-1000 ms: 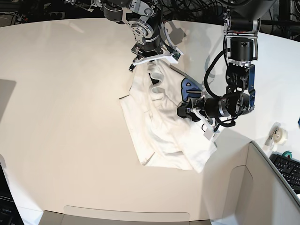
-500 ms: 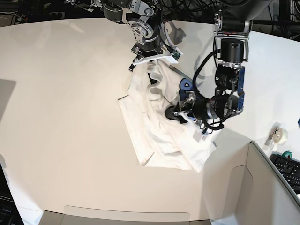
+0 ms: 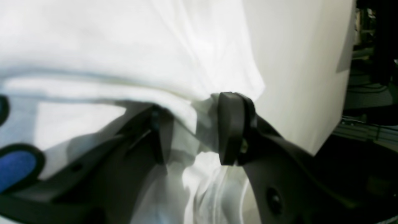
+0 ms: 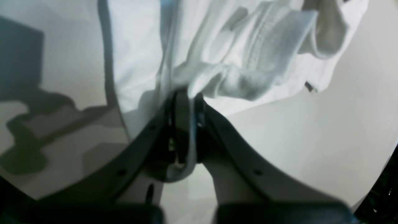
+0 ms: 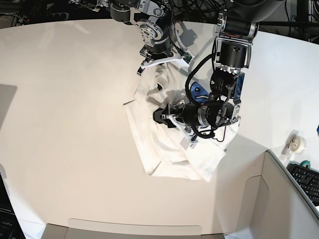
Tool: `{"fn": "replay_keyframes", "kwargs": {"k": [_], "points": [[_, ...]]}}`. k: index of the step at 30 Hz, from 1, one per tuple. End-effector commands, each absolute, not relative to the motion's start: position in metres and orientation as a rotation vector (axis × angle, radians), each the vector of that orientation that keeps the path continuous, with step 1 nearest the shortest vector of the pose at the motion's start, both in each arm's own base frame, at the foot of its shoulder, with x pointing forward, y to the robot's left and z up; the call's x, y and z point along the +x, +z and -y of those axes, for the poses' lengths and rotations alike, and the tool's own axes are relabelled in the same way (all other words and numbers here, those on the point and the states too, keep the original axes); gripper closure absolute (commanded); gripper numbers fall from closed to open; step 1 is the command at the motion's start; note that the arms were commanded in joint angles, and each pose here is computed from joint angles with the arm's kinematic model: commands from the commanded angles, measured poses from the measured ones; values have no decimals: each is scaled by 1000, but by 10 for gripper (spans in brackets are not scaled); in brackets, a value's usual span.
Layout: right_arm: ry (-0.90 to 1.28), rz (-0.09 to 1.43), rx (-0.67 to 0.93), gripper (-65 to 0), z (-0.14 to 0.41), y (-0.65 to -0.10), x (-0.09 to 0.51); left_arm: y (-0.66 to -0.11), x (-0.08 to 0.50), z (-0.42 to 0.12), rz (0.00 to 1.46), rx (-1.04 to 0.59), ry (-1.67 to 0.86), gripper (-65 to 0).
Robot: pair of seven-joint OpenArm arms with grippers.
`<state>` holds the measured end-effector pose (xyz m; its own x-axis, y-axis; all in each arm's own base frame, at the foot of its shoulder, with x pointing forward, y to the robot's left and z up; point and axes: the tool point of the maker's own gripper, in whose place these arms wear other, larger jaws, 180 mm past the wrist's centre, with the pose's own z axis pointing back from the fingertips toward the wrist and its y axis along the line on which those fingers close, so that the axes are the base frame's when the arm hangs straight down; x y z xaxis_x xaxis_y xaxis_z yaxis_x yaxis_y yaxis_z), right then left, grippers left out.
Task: Layout the t-shirt on the table in an organized manner, then fold the t-shirt properly
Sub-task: 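Pull the fabric with the left gripper away from the right gripper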
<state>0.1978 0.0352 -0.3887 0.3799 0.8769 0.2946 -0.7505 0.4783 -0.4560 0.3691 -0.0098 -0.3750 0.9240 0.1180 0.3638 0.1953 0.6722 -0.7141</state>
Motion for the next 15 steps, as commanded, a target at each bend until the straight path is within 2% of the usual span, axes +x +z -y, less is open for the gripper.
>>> {"fn": "replay_keyframes", "kwargs": {"k": [1, 12, 13, 15], "points": [[1048, 573, -262, 0, -40, -382, 201, -356, 381, 15, 444, -867, -54, -226], [1049, 561, -254, 0, -40, -384, 196, -357, 382, 16, 441, -866, -57, -219], [1049, 561, -254, 0, -40, -384, 196, -357, 382, 15, 442, -865, -56, -203], [1049, 561, -254, 0, -40, -384, 196, -357, 382, 15, 442, -865, -56, -127]]}}
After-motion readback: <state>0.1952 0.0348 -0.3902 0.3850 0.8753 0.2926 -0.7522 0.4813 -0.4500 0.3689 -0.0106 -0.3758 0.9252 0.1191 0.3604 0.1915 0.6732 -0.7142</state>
